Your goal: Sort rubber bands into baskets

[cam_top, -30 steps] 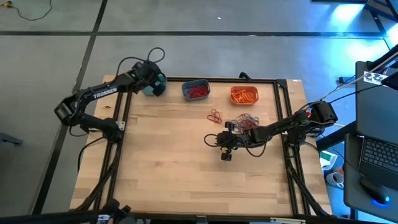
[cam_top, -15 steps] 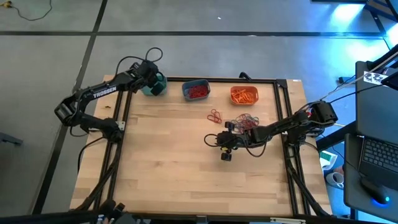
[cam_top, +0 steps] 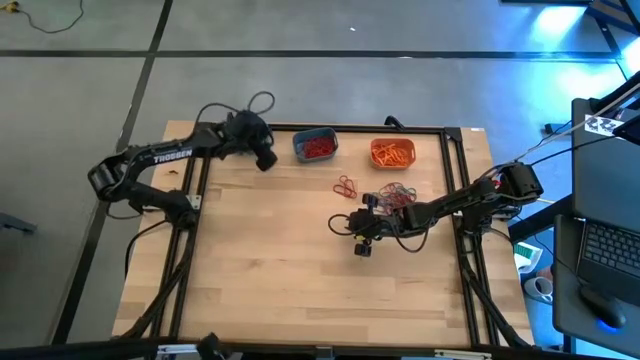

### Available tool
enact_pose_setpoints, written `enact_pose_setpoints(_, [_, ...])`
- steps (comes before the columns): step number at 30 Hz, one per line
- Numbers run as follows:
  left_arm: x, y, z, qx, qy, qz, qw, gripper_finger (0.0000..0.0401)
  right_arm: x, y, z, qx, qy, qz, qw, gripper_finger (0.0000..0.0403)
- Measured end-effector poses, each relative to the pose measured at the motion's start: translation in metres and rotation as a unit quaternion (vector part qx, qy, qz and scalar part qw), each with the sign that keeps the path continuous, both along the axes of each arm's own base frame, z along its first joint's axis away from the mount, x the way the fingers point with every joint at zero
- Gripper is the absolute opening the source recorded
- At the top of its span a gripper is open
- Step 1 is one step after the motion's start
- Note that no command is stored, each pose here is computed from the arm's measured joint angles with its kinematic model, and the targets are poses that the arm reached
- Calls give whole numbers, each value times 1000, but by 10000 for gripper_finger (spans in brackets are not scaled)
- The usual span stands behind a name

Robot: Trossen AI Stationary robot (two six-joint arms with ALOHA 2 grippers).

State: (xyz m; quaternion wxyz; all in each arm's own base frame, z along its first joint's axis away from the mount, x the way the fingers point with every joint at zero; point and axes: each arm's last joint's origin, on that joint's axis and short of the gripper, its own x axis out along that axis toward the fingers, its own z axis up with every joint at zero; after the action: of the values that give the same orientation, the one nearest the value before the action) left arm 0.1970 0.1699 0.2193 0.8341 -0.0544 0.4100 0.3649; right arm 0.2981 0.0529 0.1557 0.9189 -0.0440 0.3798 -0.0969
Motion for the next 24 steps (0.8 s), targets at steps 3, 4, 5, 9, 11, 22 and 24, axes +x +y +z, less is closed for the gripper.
enact_pose_setpoints(3, [12, -16, -12, 7, -30, -47, 998, 138, 0, 0, 0, 0, 0, 0, 1000, 111])
enact_pose_setpoints(4, [16, -23, -15, 8, -39, -65, 997, 138, 0, 0, 0, 0, 1, 0, 1000, 111])
enact_pose_setpoints(5, [20, -29, -18, 10, -51, -85, 995, 138, 0, 0, 0, 0, 1, 0, 1000, 111])
enact_pose_setpoints(9, [37, -59, -23, 22, -84, -172, 981, 138, 0, 0, 0, 2, -3, -1, 1000, 111])
enact_pose_setpoints(11, [43, -73, -23, 21, -88, -204, 975, 138, 3, 1, 3, 6, -23, 1, 1000, 111])
enact_pose_setpoints(22, [56, -117, -23, 24, -79, -301, 950, 138, 10, -12, 12, 13, -7, -45, 999, 168])
enact_pose_setpoints(24, [56, -117, -23, 24, -79, -301, 950, 138, 12, -26, 14, 11, -8, -70, 997, 192])
